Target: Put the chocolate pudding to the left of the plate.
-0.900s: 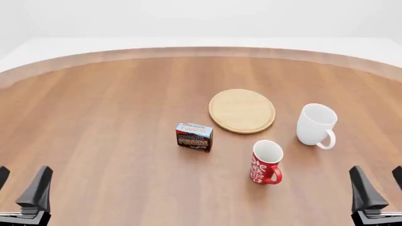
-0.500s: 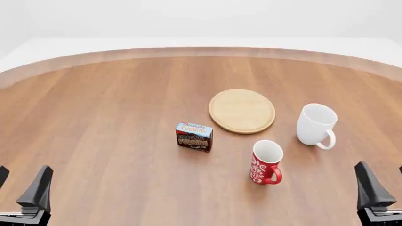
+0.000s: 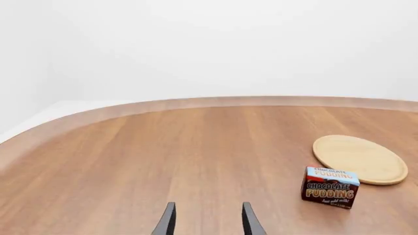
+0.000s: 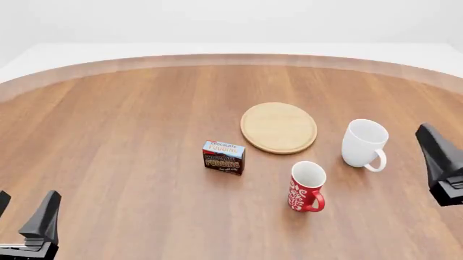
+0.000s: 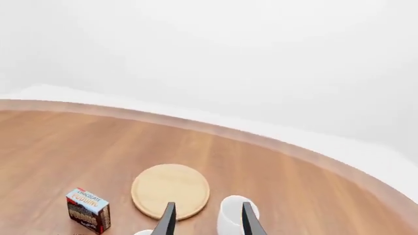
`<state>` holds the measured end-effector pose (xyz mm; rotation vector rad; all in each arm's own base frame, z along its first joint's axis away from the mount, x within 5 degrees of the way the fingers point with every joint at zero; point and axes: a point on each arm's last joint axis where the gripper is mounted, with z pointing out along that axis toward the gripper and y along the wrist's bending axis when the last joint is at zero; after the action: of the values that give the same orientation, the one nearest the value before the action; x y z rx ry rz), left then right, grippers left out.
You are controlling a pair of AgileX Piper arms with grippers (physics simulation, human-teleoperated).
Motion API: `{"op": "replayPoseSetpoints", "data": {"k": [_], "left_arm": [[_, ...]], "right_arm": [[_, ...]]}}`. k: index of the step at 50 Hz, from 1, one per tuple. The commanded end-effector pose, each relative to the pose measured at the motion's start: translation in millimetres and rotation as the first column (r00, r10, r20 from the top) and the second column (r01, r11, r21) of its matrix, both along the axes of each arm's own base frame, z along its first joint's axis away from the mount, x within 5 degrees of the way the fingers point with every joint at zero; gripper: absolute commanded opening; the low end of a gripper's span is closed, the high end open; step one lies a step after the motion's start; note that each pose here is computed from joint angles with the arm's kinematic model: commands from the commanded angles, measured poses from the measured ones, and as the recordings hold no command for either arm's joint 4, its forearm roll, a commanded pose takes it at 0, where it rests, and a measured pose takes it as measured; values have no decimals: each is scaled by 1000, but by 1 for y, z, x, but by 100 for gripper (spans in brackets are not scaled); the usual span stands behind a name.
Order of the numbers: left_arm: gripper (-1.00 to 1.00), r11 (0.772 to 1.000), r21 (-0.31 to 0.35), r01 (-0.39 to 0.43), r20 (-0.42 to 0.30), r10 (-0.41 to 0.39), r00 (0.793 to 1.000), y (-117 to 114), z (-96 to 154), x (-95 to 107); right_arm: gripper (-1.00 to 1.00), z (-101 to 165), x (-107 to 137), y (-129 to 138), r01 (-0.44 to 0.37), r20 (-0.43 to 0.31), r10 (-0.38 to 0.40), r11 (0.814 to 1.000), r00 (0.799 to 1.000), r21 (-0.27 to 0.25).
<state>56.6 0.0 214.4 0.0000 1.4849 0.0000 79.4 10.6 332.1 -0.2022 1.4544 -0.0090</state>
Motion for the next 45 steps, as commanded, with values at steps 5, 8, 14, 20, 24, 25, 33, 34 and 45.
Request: {"op": "replayPoseSetpoints", "data": {"k": [5, 8, 14, 20, 24, 25, 33, 34, 45], "left_arm": [[100, 1000, 0, 0, 0, 0, 1000, 0, 0, 0], [100, 1000, 0, 0, 0, 0, 1000, 0, 0, 0], [100, 1000, 0, 0, 0, 0, 1000, 0, 0, 0], [100, 1000, 0, 0, 0, 0, 1000, 0, 0, 0], [100, 1000, 0, 0, 0, 0, 1000, 0, 0, 0], [100, 1000, 0, 0, 0, 0, 1000, 0, 0, 0], [100, 1000, 0, 0, 0, 0, 1000, 0, 0, 0], [100, 1000, 0, 0, 0, 0, 1000, 0, 0, 0], [100, 1000, 0, 0, 0, 0, 1000, 0, 0, 0]], "right_arm": [[100, 59, 65, 30, -145, -121, 130, 982, 984, -121], [100, 51, 79, 41, -192, -168, 161, 964, 972, -185], [100, 46, 95, 50, -225, -216, 177, 948, 960, -224], [100, 45, 112, 65, -283, -287, 209, 927, 935, -247], [100, 44, 119, 78, -336, -340, 242, 907, 909, -255], [100, 44, 119, 78, -336, -340, 242, 907, 909, -255], [100, 41, 134, 90, -373, -399, 247, 886, 883, -275], [100, 41, 136, 89, -368, -400, 242, 888, 884, -277], [100, 18, 135, 115, -474, -529, 295, 847, 795, -241]]}}
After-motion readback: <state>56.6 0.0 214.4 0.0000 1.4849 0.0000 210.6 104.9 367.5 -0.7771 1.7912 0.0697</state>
